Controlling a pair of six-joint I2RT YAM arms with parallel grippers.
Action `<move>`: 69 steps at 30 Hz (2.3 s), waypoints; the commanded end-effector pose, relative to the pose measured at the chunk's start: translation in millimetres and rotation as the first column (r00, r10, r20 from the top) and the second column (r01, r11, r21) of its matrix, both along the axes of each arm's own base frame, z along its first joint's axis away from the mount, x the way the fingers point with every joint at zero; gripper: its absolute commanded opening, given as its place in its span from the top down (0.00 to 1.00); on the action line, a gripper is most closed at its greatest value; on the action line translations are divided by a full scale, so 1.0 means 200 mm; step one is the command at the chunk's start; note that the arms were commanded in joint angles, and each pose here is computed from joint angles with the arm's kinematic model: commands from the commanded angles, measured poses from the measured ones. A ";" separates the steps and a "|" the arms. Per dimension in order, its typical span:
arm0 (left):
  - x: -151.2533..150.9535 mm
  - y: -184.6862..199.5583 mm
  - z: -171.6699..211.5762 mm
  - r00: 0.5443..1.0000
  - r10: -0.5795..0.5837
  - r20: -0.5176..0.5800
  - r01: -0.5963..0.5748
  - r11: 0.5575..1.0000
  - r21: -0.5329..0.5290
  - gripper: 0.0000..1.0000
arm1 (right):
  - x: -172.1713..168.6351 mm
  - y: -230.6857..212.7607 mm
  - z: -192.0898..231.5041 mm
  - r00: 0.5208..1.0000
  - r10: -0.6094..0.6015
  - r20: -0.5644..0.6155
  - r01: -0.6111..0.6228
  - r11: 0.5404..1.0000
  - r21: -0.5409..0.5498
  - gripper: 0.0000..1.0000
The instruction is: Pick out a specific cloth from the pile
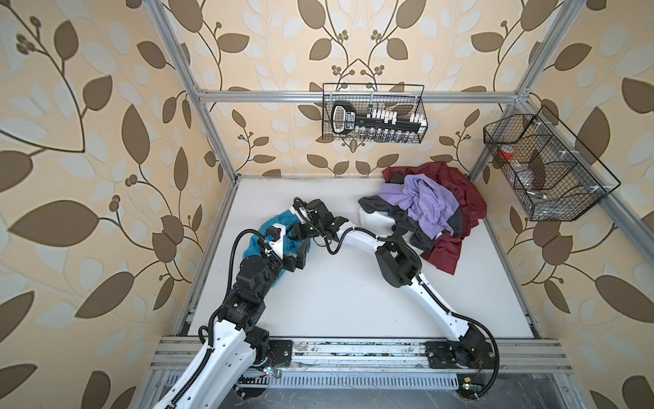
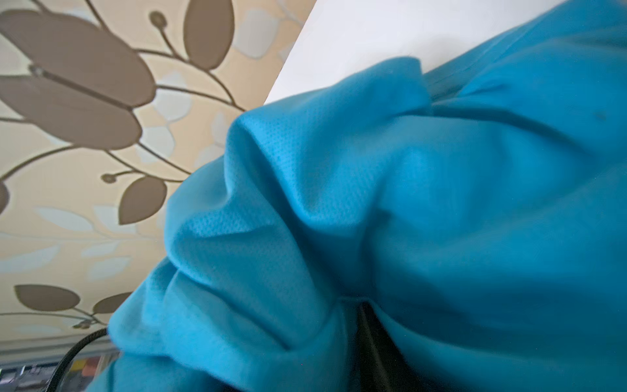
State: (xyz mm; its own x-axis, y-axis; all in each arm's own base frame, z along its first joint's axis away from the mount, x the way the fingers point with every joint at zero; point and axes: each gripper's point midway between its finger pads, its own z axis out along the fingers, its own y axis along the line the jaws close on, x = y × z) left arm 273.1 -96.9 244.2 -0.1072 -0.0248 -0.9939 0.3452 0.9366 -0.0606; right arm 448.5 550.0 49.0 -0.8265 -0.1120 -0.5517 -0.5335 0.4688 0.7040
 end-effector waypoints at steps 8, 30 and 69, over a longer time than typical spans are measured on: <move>0.00 -0.01 0.07 0.999 -0.004 0.047 0.006 1.000 -0.028 0.01 | 0.39 -0.11 0.12 0.935 -0.354 -0.017 0.352 0.922 0.163 0.69; -0.01 -0.01 0.08 0.998 -0.011 0.055 0.012 1.000 -0.028 0.01 | -0.05 -0.36 0.33 0.985 -0.127 0.120 0.140 0.984 -0.110 0.00; 0.40 0.48 -0.59 0.751 0.652 -0.099 -0.606 0.742 0.288 0.01 | -0.33 -2.87 0.47 0.317 -0.613 0.724 0.928 0.358 -0.103 0.01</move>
